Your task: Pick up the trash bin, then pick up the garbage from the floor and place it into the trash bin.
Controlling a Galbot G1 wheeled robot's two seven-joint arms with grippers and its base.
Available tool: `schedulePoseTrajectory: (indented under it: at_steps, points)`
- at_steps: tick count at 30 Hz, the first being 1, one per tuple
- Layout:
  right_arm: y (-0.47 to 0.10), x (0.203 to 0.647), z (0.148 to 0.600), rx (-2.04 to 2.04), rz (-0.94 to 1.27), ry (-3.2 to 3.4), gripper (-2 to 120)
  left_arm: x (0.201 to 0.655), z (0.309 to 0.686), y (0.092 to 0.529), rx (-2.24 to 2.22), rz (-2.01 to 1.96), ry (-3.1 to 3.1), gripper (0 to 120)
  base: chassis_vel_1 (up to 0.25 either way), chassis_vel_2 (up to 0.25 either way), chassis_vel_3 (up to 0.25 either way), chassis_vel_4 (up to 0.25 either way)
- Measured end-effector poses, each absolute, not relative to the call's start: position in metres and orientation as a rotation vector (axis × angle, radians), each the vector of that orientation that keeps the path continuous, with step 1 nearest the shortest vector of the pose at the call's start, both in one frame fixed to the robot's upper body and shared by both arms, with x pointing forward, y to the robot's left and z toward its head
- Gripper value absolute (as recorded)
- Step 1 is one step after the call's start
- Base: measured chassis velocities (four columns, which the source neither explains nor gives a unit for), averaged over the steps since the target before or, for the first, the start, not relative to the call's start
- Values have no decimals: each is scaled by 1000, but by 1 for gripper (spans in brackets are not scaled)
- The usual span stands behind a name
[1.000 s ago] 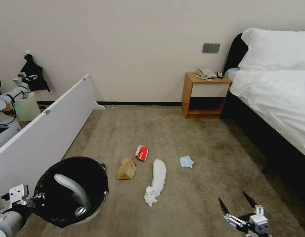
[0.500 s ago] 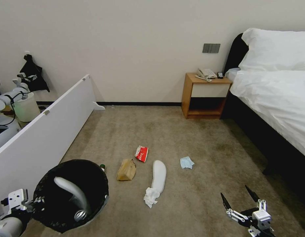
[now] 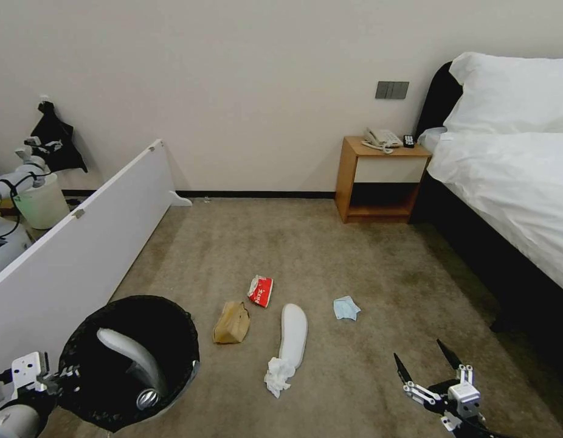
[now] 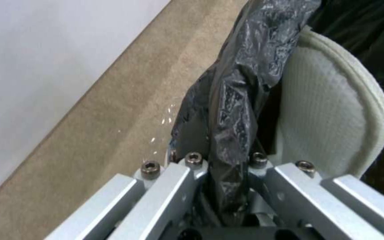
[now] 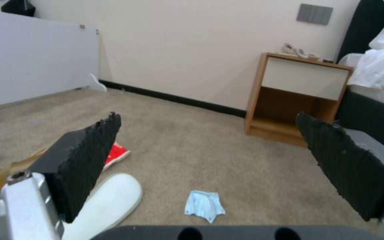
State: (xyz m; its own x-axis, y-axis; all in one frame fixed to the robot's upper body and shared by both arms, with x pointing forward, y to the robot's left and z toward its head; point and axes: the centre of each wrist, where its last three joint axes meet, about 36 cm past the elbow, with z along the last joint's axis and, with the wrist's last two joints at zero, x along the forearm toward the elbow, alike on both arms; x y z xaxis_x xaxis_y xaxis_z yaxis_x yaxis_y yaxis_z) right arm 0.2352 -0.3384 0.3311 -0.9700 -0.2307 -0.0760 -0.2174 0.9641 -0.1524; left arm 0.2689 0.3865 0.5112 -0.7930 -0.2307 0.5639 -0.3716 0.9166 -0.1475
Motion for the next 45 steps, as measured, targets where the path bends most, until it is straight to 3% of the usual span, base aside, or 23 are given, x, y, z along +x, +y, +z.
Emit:
schedulePoseTrajectory:
  at_steps: [31,45]
  points:
    - [-335,238,335,-331,-218,3005,100,271,514,384,414,329,-2526,3,-79,74,75,-73]
    - [-309,251,340,-418,-171,3129,100,268,517,379,410,305,-2533,3,-3,3,3,-6]
